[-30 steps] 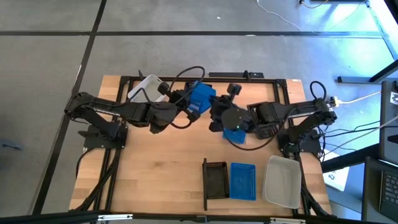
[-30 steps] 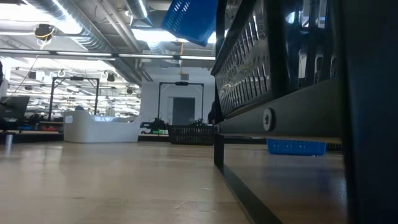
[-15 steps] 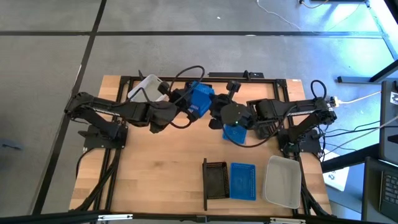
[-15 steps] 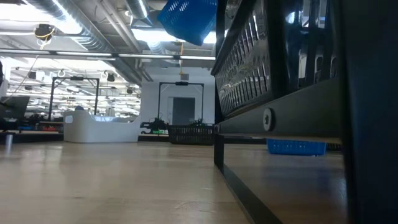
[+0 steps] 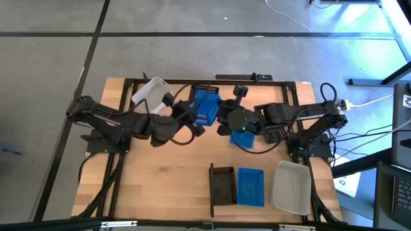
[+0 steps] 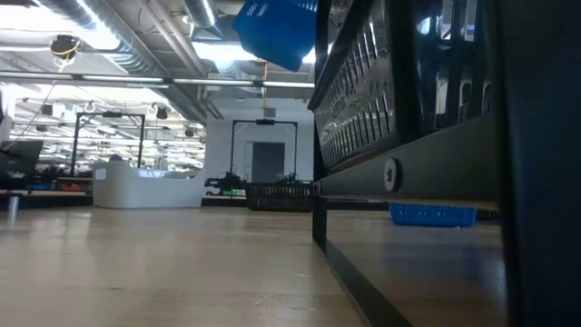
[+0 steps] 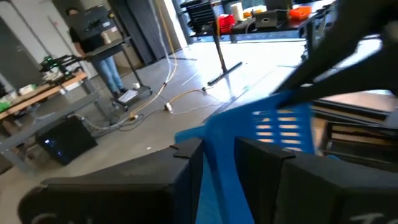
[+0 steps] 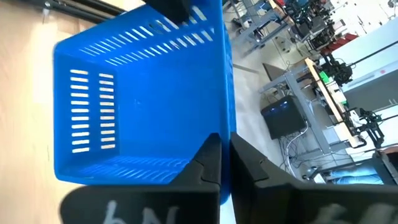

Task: Stack baskets on shelf by color
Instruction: Stack the bottom blue bin on top of the blue bin on the shelf

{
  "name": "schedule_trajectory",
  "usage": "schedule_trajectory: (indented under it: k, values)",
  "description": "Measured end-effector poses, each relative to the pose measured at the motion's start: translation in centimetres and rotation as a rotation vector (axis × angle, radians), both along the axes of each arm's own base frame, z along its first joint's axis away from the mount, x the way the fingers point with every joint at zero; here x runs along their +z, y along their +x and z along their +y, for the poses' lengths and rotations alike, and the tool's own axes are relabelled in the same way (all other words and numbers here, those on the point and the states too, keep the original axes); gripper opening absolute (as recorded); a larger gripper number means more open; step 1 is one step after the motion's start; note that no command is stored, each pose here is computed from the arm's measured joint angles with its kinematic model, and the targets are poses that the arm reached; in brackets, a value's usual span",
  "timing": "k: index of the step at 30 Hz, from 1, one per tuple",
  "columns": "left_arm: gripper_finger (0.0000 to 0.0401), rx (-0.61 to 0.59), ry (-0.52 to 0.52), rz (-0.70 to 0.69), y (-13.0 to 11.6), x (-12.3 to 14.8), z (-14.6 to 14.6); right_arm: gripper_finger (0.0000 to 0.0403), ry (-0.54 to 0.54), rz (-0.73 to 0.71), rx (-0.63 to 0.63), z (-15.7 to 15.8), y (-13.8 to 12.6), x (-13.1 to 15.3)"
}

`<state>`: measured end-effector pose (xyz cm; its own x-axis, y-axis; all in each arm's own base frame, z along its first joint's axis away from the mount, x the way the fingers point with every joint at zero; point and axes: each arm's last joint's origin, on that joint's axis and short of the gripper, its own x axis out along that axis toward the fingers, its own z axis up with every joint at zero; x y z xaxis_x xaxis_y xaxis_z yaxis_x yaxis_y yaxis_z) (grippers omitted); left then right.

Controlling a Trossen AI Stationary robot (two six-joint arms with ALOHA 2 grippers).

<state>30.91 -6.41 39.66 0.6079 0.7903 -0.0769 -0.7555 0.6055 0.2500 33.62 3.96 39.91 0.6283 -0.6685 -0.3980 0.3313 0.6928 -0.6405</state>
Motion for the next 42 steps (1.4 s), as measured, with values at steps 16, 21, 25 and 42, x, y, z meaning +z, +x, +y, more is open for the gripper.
schedule_trajectory:
  k: [16,21,25,42]
  values:
    - [0.0075,-0.117,-0.015,0.129,-1.1,-1.8,-2.8,0.0002,-0.027,-0.008,-0.048,-0.3,0.0,0.0]
    - [0.0075,-0.144,-0.022,0.140,-1.6,-2.0,-3.7,0.0002,-0.038,0.064,-0.038,-0.3,-0.9,0.2]
    - [0.0075,-0.138,0.013,0.146,-2.4,-1.9,-4.9,0.0002,0.129,0.082,0.055,0.1,-2.9,2.2]
    - [0.0075,-0.083,0.029,0.057,-7.0,1.4,-4.2,0.0002,0.935,0.480,0.180,6.0,-9.3,1.8]
